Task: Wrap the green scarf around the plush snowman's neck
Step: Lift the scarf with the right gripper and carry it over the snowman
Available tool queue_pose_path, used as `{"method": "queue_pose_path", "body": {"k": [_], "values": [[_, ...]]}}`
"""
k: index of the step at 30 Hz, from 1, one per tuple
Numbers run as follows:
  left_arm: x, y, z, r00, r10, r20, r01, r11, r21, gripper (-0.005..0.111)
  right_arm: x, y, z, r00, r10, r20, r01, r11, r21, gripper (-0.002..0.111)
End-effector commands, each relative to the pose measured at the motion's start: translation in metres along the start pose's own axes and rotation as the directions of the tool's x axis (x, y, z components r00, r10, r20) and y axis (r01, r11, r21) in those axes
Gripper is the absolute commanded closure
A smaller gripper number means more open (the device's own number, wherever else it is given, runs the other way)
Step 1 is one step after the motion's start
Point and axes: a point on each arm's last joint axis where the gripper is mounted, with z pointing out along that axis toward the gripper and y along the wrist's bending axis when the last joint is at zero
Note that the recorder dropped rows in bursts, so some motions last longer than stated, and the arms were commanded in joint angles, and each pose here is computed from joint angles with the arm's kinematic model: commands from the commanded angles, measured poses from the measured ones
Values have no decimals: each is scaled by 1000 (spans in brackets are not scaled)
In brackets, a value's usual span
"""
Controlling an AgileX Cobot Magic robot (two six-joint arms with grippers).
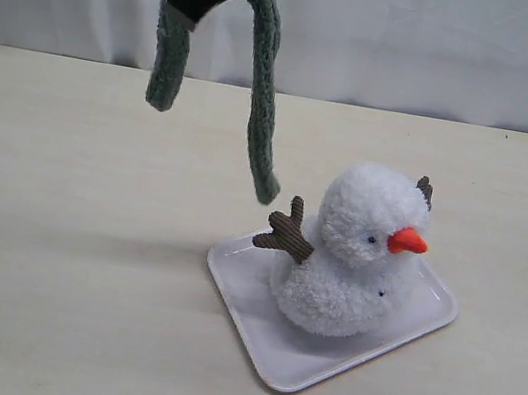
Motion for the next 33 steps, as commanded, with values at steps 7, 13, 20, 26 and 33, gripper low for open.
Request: {"method": "queue_pose_path", "body": {"k": [7,13,20,26,33], "values": [[0,0,0,1000,-5,10,5,1000,-4,107,1,-10,-79,989,29,143,-37,998,59,104],[0,0,0,1000,-5,10,5,1000,-4,107,16,-26,-124,968,112,226,-132,988,74,104],[0,0,0,1000,-5,10,5,1000,-4,107,47,-28,-146,974,101,202,-124,986,108,104],[0,0,0,1000,-5,10,5,1000,-4,107,82,-23,-149,994,29,109,-48,983,180,104],[0,0,0,1000,-5,10,5,1000,-4,107,122,-16,-143,998,-60,-32,67,955,288,104]]}}
